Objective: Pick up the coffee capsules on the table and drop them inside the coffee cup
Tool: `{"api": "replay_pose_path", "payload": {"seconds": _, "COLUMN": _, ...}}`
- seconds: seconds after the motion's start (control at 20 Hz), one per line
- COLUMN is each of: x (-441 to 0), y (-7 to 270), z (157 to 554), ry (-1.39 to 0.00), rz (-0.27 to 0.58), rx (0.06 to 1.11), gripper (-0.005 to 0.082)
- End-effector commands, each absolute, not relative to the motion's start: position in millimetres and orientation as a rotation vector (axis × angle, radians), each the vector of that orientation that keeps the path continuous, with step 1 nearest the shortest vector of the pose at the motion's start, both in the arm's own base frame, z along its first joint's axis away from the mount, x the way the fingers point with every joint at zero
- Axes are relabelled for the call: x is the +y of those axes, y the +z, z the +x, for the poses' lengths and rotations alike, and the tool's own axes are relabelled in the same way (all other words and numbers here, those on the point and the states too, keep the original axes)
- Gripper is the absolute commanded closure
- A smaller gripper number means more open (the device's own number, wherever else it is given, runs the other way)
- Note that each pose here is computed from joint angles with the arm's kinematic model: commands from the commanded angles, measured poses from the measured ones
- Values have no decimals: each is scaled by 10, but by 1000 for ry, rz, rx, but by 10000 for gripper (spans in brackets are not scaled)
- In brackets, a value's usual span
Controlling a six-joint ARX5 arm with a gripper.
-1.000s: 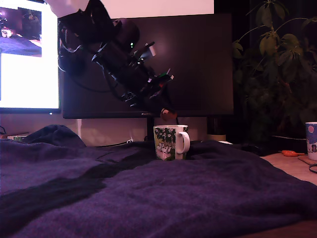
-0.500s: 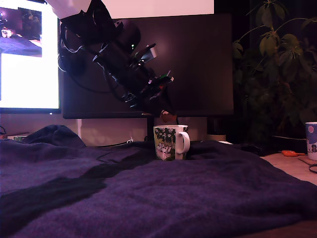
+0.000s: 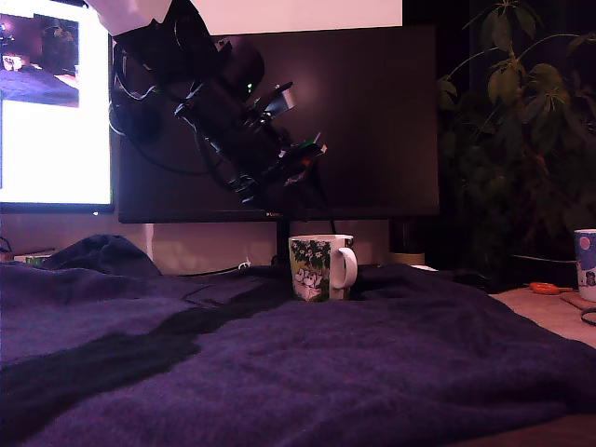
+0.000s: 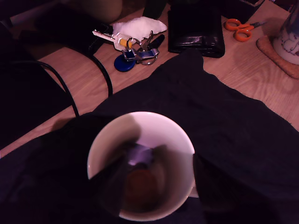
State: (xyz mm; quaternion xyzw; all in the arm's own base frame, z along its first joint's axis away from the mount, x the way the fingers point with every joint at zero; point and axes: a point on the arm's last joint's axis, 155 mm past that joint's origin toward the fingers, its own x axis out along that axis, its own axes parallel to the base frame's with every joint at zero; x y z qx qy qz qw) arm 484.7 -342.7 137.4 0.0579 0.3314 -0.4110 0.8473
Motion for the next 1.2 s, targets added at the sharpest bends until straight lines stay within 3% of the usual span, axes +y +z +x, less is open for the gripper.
{"api": "replay_pose_path", "payload": {"seconds": 0.0, "x": -3459, "y": 1184, "z": 4842, "ry": -873, "rz": 129, "rx": 729, "gripper": 496}}
{"api": "replay_pose_path", "payload": {"seconds": 0.1, "x": -3476, "y": 1222, "z": 4821, "ry": -888, "rz": 123, "rx": 724, "gripper": 683}}
{"api": "replay_pose_path", "payload": {"seconds": 0.2, "x": -3476, "y": 1283, "z": 4794, "ry": -902, "rz": 136, "rx": 713, "gripper": 792}}
{"api": "replay_pose_path", "payload": {"seconds": 0.4, "x": -3474, "y": 1450, "z": 4764, "ry": -916, "rz": 146, "rx": 682, "gripper": 793}}
{"api": "replay_pose_path", "payload": {"seconds": 0.65, "x": -3373, "y": 1455, "z": 4704, "ry": -923, "rz": 178, "rx": 708, "gripper": 793}}
{"api": "replay_pose_path", "payload": {"seconds": 1.15, "x": -2867, "y": 1702, "z": 4682, "ry": -866, "rz": 192, "rx": 727, "gripper": 793}}
